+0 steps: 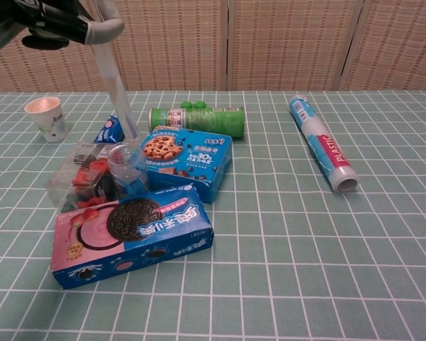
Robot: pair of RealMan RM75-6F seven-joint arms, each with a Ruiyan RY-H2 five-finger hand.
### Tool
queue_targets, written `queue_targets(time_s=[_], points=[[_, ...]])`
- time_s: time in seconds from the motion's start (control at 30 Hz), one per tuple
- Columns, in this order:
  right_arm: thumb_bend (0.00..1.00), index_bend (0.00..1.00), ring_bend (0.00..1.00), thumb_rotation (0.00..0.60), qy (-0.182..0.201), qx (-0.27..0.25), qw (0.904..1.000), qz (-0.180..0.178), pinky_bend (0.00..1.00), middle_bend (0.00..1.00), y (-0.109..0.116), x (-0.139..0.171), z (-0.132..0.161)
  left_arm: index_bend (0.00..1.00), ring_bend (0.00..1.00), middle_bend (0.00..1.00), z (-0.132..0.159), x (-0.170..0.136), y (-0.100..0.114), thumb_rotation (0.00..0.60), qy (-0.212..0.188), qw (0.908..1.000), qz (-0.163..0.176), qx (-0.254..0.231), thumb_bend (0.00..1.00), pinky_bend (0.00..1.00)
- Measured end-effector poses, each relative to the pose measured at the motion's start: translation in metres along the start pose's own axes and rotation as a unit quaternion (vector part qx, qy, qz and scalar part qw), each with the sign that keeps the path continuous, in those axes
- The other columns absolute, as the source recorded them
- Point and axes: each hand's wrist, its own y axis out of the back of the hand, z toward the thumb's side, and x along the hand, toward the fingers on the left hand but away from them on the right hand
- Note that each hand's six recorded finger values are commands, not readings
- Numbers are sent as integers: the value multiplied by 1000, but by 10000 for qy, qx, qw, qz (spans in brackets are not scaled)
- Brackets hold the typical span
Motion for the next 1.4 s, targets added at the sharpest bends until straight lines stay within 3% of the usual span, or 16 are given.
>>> queue_targets(time_s=[0.77, 1.4], points=[[61, 276, 224, 600, -18, -11, 10000, 5, 414, 357, 0, 0, -1, 796, 1000, 1000, -30, 3, -18, 600, 274, 9994, -198, -49, 652, 992], [62, 276, 224, 600, 1, -28, 10000, -3, 414, 357, 1, 1, -1, 795, 1000, 1000, -56, 6, -34, 600, 390, 9991, -168, 69, 651, 992]])
